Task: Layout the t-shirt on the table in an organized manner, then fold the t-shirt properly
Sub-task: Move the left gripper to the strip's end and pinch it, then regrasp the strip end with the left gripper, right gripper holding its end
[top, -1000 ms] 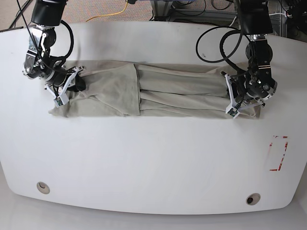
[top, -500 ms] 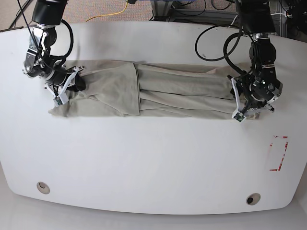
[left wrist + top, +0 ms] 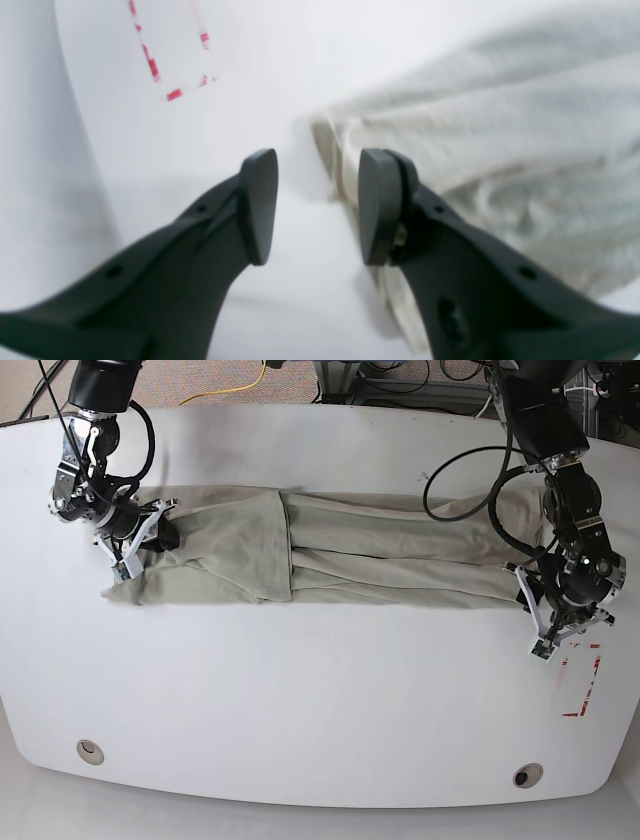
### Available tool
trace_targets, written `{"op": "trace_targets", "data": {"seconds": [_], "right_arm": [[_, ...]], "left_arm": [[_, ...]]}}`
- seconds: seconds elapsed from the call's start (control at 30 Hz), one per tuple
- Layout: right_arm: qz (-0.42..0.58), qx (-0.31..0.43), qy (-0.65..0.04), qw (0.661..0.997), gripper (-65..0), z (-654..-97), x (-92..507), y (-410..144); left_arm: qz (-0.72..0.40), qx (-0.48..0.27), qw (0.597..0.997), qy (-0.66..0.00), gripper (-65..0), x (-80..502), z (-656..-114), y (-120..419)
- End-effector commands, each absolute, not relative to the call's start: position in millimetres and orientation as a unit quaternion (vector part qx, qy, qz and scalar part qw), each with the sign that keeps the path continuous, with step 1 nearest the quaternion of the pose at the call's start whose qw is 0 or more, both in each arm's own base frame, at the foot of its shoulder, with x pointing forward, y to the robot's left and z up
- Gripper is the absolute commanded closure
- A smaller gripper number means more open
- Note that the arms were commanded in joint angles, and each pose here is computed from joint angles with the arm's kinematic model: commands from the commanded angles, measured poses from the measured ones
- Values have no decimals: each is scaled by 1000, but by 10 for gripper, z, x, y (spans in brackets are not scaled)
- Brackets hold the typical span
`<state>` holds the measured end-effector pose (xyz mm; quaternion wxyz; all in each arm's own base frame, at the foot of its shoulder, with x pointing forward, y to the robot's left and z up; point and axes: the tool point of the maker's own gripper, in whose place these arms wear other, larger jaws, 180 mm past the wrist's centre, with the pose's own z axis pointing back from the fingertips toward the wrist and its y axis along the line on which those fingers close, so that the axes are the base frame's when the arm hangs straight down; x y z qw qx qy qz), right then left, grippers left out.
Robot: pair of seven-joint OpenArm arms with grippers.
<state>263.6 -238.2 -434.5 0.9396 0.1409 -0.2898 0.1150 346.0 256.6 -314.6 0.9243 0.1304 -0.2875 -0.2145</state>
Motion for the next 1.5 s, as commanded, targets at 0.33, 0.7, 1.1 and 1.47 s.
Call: {"op": "trace_targets", "data": {"seconds": [0.33, 0.7, 1.1, 1.47], "right_arm": [[123, 117, -225, 960, -95, -4565, 2409, -2399], [121, 121, -224, 959, -95, -4580, 2394, -2370], [121, 122, -223, 959, -95, -4586, 2388, -2357], [122, 123, -223, 959, -95, -4584, 2396, -2347]], "left_arm": [[-204, 62, 937, -275, -251, 3576, -3628, 2518], [-150, 106, 950, -253, -251, 3167, -3641, 3156], [-149, 131, 946, -255, -251, 3111, -3521, 3331], [-122, 162, 947, -249, -251, 2895, -3363, 3482]]}}
